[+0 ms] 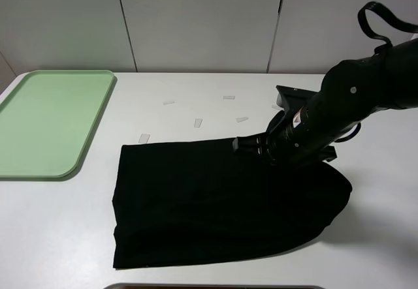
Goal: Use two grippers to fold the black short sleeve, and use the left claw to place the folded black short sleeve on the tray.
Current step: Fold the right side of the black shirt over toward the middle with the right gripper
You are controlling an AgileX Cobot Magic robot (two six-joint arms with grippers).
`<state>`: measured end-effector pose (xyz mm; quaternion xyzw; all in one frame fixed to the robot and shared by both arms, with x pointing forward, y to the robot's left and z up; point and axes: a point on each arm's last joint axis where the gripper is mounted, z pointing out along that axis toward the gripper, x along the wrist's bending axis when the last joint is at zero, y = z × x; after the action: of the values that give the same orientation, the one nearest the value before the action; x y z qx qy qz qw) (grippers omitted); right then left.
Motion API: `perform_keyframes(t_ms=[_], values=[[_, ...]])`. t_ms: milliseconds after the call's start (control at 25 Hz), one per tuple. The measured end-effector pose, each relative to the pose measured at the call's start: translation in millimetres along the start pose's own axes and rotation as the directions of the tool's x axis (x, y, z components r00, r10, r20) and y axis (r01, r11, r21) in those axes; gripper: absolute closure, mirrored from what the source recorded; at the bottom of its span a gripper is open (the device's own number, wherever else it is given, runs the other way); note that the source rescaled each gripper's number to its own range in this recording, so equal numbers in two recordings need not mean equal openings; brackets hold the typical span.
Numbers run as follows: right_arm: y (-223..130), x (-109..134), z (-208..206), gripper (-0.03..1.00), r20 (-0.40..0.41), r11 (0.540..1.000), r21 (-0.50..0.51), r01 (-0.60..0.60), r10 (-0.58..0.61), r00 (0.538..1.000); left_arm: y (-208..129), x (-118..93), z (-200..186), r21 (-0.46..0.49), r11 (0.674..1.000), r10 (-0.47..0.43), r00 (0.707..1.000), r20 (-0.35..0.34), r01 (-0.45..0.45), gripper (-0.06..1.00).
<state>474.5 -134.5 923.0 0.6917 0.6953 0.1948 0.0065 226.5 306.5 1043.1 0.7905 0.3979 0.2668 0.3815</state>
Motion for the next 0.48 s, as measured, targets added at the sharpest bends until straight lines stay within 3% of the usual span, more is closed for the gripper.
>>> perform_keyframes(t_ms=[200, 280, 360, 480], values=[[-4.4, 4.6, 4.0, 0.94, -0.013, 0.995, 0.021, 0.093, -0.093, 0.996, 0.1, 0.0, 0.0, -0.001, 1.0, 0.0, 1.0, 0.0, 0.0, -0.05], [-5.5, 6.8, 4.2, 0.89, -0.03, 0.992, 0.025, 0.123, -0.123, 0.992, 0.1, 0.0, 0.0, -0.001, 1.0, 0.0, 1.0, 0.0, 0.0, -0.05], [-5.9, 8.9, 4.1, 0.72, -0.05, 0.99, 0.025, 0.137, -0.136, 0.989, 0.1, 0.0, 0.0, -0.001, 1.0, 0.0, 1.0, 0.0, 0.0, -0.05], [-5.1, 13.1, 3.9, 0.32, -0.089, 0.988, 0.008, 0.151, -0.15, 0.985, 0.1, 0.0, 0.0, -0.001, 1.0, 0.0, 1.0, 0.0, 0.0, -0.05]])
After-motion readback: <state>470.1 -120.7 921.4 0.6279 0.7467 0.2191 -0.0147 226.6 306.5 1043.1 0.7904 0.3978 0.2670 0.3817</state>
